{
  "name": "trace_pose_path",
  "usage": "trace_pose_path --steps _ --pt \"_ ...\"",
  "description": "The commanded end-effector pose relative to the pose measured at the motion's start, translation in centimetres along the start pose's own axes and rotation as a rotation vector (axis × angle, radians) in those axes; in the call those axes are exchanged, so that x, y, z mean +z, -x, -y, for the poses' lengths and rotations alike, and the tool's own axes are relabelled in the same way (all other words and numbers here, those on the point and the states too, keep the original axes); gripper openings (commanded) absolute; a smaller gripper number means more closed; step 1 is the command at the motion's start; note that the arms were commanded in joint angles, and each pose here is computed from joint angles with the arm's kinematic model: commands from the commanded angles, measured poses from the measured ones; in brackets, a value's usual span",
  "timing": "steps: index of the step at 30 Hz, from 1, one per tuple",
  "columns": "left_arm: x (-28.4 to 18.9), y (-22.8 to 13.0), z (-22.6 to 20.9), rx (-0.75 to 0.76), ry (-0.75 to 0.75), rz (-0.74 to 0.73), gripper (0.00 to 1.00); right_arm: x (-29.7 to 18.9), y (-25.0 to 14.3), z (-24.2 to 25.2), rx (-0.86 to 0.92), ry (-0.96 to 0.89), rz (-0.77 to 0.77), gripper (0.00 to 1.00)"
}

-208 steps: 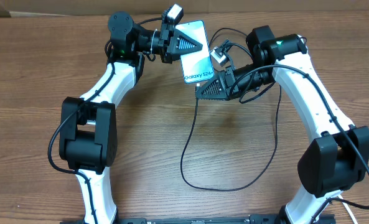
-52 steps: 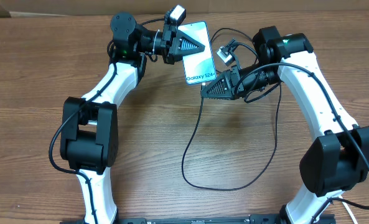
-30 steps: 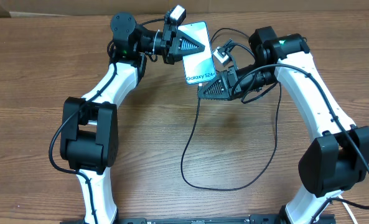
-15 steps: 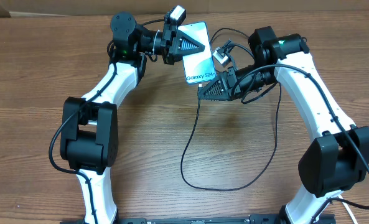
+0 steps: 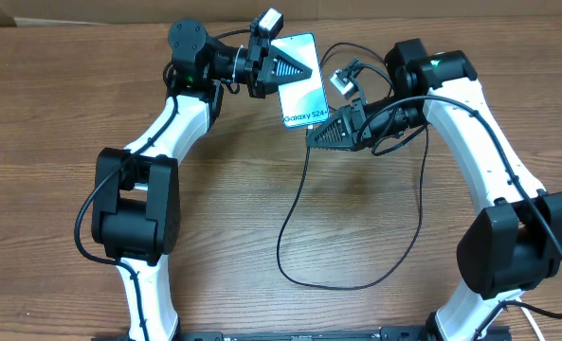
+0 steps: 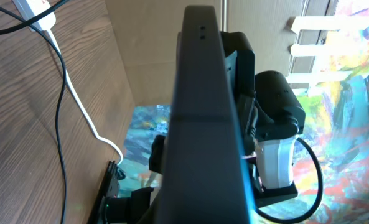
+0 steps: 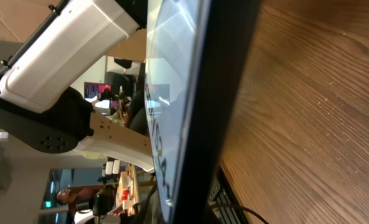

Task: Plug charger to phone and switch on socket

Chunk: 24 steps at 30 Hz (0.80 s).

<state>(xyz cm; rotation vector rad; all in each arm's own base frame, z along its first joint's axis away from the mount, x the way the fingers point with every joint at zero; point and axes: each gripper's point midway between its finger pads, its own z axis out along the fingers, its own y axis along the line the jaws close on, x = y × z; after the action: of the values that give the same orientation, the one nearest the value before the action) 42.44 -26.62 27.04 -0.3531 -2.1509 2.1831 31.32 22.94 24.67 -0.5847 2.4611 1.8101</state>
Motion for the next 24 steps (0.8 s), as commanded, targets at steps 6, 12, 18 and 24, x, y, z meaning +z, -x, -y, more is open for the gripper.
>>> trace_pose_path --steps 6,12,18,24 --pt "0.60 -0.34 1.30 0.054 0.002 -0.032 0.04 -0.64 0.52 -1.99 -0.048 0.032 0.031 0.03" --pt "0.60 -0.33 1.30 0.073 0.001 -0.032 0.04 -0.61 0.28 -2.01 -0.031 0.031 0.024 0.04" --pt "0.60 -0.32 1.29 0.075 0.001 -0.031 0.04 -0.55 0.22 -2.04 -0.030 0.032 0.021 0.04" --pt "0.65 -0.13 1.15 0.055 -0.001 -0.022 0.04 0.31 0.01 -2.40 -0.048 0.038 0.001 0.04"
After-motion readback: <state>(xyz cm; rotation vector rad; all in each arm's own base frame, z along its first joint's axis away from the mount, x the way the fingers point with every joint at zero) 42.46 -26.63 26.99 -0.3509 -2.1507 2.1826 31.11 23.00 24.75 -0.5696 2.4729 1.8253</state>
